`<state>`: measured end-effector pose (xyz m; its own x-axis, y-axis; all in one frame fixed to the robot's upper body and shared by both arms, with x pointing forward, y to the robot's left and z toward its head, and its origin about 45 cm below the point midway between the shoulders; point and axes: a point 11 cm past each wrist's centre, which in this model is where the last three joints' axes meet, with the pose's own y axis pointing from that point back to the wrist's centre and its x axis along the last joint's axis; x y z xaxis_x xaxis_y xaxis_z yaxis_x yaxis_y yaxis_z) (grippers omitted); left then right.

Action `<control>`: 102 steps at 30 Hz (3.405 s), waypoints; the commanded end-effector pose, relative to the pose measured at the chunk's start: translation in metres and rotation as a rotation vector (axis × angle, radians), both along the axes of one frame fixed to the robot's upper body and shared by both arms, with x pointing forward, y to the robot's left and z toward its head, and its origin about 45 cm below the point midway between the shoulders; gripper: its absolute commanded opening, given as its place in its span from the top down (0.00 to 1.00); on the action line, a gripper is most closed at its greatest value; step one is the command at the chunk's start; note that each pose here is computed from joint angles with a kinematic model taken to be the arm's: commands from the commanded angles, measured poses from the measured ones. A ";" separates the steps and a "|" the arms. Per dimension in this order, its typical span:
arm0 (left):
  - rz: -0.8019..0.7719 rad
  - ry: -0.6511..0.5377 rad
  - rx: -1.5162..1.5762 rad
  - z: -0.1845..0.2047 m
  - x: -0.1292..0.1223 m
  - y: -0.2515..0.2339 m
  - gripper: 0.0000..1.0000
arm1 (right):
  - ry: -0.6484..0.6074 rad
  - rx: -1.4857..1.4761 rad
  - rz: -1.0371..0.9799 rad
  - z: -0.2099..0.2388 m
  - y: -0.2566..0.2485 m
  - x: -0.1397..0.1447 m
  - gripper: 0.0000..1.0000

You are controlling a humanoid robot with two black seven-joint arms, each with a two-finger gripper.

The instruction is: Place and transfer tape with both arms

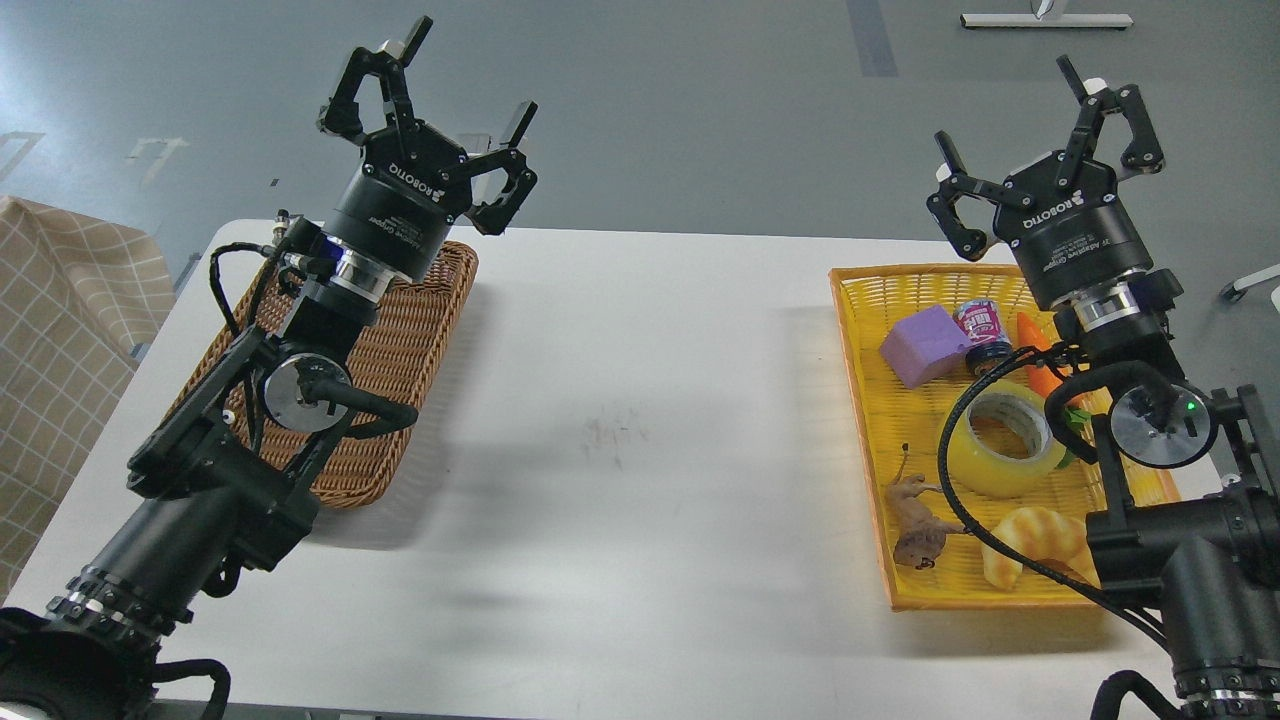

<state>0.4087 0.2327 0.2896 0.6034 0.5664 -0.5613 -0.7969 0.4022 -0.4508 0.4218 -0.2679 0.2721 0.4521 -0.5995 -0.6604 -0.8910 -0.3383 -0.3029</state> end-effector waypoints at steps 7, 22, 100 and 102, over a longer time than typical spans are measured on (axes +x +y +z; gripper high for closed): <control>-0.002 -0.001 -0.003 0.000 0.000 -0.001 0.02 | -0.007 -0.005 0.001 0.002 0.001 0.000 0.00; 0.008 -0.006 -0.007 0.002 0.001 0.002 0.02 | -0.012 -0.488 0.087 0.005 -0.013 -0.005 0.00; 0.018 -0.019 -0.001 0.007 0.000 0.009 0.02 | -0.061 -2.324 0.529 -0.114 -0.092 -0.088 0.14; 0.017 -0.019 -0.002 0.007 0.000 0.008 0.02 | -0.061 -2.324 0.529 -0.114 -0.092 -0.088 0.14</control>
